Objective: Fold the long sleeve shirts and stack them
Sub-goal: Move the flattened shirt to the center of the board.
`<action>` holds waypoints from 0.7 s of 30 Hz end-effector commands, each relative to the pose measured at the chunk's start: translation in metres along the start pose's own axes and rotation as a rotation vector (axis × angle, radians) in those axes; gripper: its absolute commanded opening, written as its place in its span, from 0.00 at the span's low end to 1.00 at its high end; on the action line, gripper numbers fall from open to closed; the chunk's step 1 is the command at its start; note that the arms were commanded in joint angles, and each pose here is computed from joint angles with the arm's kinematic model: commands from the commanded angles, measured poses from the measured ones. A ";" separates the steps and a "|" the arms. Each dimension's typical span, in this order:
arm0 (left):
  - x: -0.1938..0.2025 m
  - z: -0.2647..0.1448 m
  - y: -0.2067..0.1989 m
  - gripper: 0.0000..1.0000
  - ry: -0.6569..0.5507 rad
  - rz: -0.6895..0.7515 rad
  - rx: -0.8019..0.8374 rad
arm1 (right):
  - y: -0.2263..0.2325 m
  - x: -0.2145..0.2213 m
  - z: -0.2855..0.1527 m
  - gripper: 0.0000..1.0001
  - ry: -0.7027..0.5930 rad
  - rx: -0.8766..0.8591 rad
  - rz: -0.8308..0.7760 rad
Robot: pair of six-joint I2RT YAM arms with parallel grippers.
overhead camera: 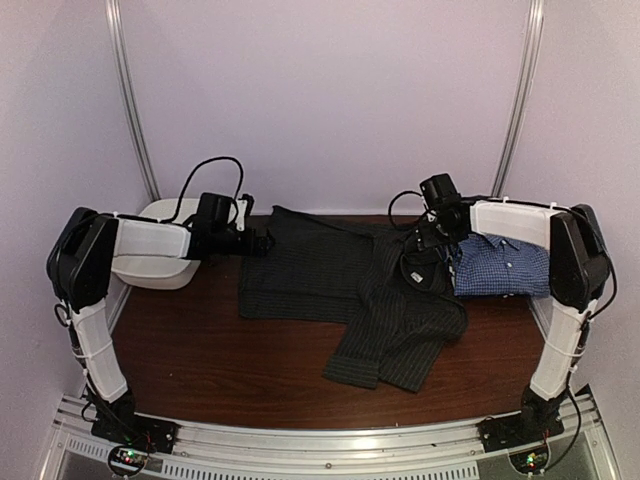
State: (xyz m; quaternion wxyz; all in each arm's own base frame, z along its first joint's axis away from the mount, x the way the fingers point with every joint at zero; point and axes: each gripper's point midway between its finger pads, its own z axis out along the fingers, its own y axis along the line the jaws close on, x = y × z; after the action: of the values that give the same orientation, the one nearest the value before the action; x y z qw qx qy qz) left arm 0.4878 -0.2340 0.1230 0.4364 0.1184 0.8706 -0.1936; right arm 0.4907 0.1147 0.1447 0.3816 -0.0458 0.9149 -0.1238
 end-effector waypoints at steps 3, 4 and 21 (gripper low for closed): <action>0.054 0.010 -0.073 0.94 0.068 0.050 0.209 | 0.071 0.040 -0.039 0.81 0.011 -0.327 0.022; 0.061 0.010 -0.074 0.94 0.081 0.050 0.212 | 0.077 0.050 -0.043 0.80 0.023 -0.356 0.026; 0.167 -0.011 -0.043 0.72 0.306 -0.008 0.129 | 0.109 0.177 -0.042 0.77 0.223 -0.574 0.120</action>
State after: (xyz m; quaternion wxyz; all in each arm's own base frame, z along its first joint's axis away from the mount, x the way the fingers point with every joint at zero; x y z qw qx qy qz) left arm 0.3928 -0.2810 0.0301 0.3333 0.1846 0.8913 -0.2457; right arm 0.3472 0.1926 0.0269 0.2553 -0.0996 0.9538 0.1229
